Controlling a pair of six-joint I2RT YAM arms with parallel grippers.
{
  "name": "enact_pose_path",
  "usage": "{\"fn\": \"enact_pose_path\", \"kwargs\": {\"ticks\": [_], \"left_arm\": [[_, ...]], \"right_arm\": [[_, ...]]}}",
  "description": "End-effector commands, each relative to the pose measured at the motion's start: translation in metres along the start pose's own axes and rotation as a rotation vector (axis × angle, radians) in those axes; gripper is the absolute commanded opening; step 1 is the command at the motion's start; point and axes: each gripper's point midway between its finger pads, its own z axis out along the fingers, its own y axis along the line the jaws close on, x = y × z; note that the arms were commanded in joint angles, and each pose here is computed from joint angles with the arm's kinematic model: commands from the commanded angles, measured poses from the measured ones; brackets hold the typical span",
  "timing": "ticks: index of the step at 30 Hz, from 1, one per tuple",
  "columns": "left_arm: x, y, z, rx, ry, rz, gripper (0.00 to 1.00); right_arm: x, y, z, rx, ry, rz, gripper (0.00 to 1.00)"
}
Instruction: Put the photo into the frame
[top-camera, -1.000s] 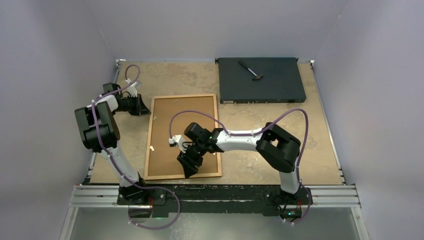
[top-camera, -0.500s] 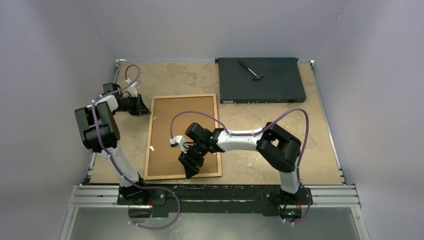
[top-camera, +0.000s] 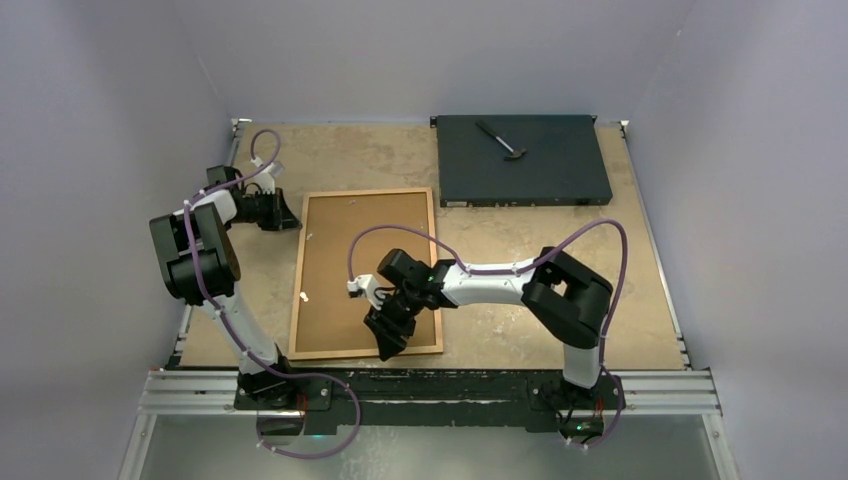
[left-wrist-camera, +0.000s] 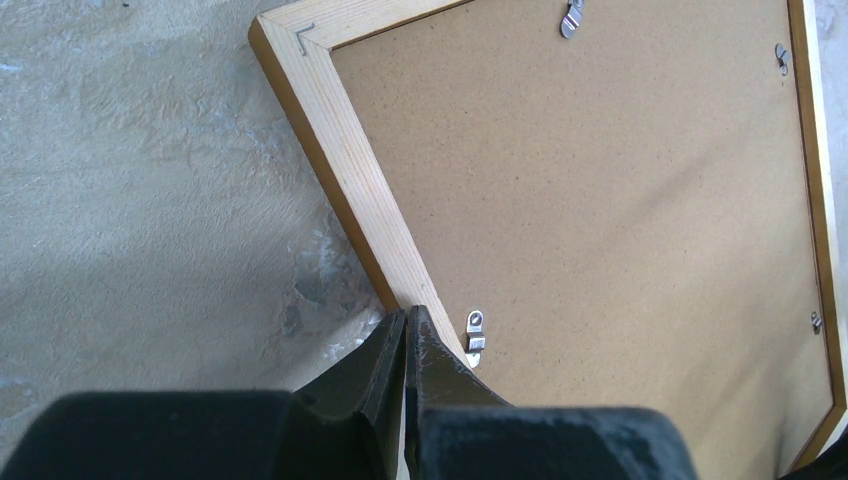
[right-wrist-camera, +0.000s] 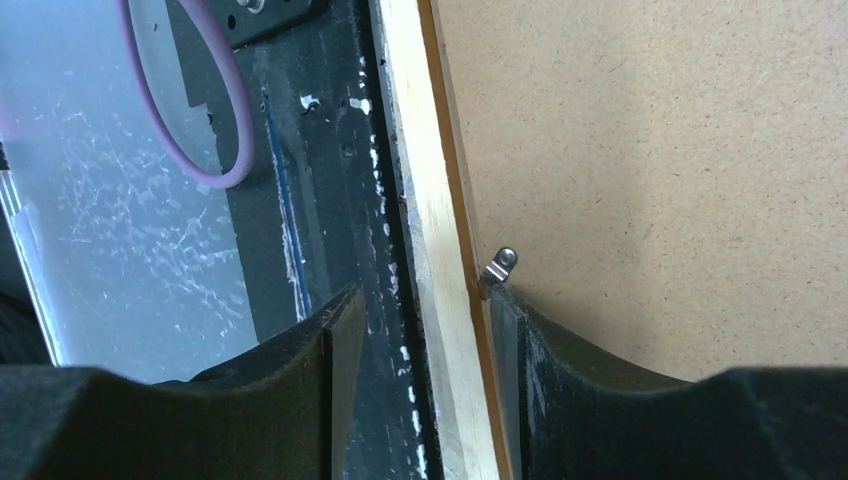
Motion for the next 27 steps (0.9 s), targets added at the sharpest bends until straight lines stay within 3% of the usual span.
{"fn": "enact_pose_path", "kwargs": {"ticks": [1,15,18,20,21,24,27], "left_arm": [[0.058,0.017,0.002,-0.105,0.186,-0.061,0.00],[0.052,0.013,0.000,-0.094,0.175,-0.057,0.00],[0.050,0.010,-0.002,-0.090,0.172,-0.054,0.00],[0.045,0.010,-0.007,-0.097,0.167,-0.042,0.00],[0.043,0.009,-0.010,-0.104,0.171,-0.038,0.03],[0.023,0.011,-0.027,-0.122,0.136,-0.032,0.28],[-0.008,0.012,-0.041,-0.143,0.076,-0.004,0.45]], "right_arm": [[-0.007,0.011,-0.006,-0.024,-0.026,-0.024,0.52],[-0.006,0.031,-0.007,-0.179,-0.020,0.006,0.52],[-0.010,0.020,-0.013,-0.153,-0.036,0.037,0.53],[-0.033,-0.003,-0.033,-0.075,-0.125,0.068,0.60],[-0.048,-0.010,-0.045,-0.041,-0.186,0.071,0.64],[-0.103,-0.050,-0.103,0.111,-0.425,0.119,0.77],[-0.149,-0.079,-0.141,0.250,-0.605,0.159,0.83]]}}
